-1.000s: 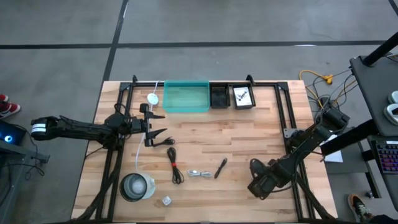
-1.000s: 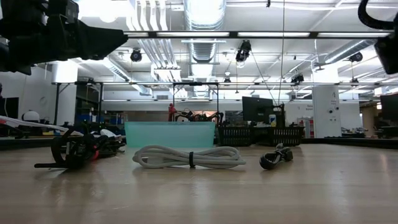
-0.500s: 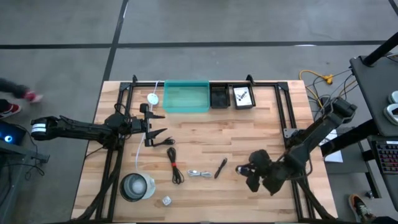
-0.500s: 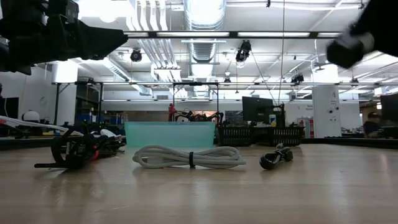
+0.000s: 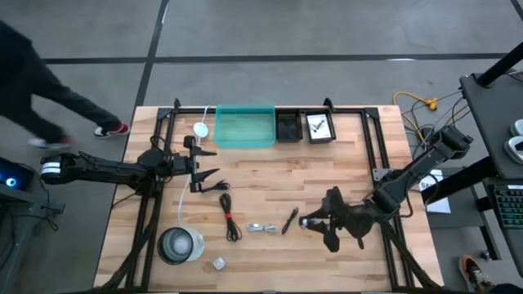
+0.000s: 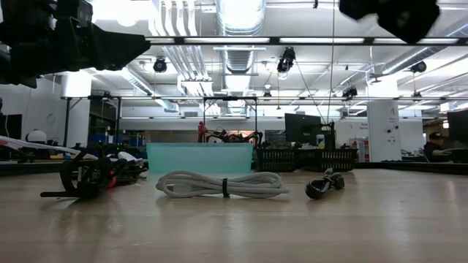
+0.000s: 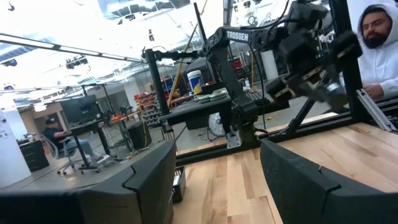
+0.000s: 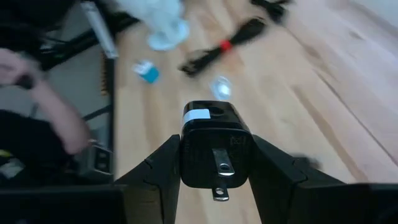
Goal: Pick and place items into bin
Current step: Put the black charger adapter into the left black bin
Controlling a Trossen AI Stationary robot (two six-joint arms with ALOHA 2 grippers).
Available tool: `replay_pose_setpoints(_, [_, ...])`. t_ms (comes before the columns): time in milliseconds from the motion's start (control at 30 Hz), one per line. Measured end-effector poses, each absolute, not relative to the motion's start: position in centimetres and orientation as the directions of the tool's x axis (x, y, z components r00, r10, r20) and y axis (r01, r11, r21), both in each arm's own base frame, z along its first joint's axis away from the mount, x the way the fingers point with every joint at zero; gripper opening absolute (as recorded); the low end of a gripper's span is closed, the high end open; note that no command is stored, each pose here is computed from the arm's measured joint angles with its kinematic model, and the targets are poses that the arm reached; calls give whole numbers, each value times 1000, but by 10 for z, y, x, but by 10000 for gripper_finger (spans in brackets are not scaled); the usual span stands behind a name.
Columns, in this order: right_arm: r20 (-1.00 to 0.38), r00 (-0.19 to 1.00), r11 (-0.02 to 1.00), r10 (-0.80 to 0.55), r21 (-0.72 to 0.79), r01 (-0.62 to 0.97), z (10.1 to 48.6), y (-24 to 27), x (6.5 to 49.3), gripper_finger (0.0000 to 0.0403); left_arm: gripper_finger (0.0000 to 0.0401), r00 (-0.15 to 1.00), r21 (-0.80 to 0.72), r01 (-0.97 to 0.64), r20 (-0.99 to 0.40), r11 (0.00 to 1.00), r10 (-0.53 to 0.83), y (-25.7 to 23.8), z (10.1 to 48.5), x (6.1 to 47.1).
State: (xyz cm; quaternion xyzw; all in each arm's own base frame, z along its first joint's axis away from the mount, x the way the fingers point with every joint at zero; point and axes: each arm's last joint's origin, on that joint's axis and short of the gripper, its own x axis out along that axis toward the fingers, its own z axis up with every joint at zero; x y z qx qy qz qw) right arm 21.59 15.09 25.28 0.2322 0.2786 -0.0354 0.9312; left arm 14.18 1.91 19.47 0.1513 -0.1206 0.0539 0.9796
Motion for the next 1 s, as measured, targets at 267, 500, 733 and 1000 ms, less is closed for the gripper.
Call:
replay_pose_setpoints(267, [-378, 906, 965, 189, 240, -102, 267, 160, 230, 136, 219, 965, 283, -142, 253, 948, 69, 19, 195, 142])
replay_pose_setpoints(500, [-428, 899, 992, 95, 112, -51, 262, 136, 242, 136, 219, 965, 283, -142, 253, 948, 69, 19, 195, 142])
replay_pose_setpoints(733, [-579, 807, 982, -121, 50, 183, 248, 70, 258, 136, 219, 965, 283, -142, 253, 948, 69, 19, 195, 142])
replay_pose_setpoints(1000, [-612, 740, 919, -279, 53, 390, 245, -13, 267, 136, 219, 965, 299, -146, 253, 943, 69, 19, 195, 142])
